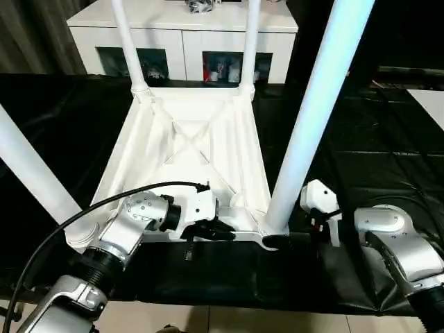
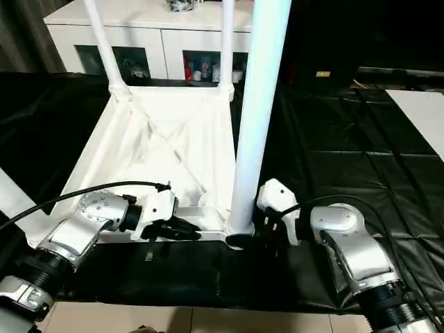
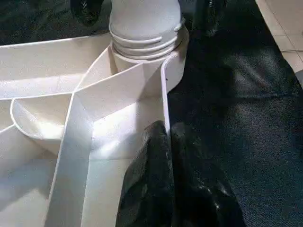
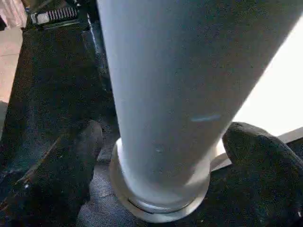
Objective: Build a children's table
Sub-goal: Rotate leg to tighten
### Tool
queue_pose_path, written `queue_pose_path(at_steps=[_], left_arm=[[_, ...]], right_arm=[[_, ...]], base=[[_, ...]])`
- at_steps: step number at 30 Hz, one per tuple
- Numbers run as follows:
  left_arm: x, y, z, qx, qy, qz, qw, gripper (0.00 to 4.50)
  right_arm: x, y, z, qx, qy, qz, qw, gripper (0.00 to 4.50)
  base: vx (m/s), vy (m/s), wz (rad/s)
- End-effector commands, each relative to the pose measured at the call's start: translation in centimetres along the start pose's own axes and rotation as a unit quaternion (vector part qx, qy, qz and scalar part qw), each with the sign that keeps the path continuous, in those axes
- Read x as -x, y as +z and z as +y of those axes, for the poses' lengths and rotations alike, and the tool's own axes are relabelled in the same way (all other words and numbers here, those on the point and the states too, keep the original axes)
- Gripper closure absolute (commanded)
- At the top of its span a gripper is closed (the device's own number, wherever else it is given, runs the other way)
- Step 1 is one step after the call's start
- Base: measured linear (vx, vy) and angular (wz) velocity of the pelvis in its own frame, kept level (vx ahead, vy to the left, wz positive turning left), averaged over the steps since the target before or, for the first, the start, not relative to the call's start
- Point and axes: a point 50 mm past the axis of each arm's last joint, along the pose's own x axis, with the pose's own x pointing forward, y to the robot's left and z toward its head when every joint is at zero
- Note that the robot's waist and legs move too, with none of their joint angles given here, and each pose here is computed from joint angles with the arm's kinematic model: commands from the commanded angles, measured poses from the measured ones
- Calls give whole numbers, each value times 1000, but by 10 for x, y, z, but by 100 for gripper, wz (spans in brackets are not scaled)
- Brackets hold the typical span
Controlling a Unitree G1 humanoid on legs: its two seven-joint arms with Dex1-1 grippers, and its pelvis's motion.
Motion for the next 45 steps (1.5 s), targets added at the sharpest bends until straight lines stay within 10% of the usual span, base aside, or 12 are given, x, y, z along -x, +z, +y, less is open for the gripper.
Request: queue_pose_path(at_steps=[1,29,45], left_arm=[[-5,-1,-3,-9,-25,15,1000,450],[-2,-5,-4,-6,-27,24,999,450],[-3,-3,-2,-9,-22,23,999,450]], right_arm=[[-1,1,0,4,2,1,1000,50],[-2,-5,5,-3,21,12,1000,238],[-7,-8,0,1,-11,17,1000,109]], base=[[0,0,0],[0,0,0],[0,0,0]])
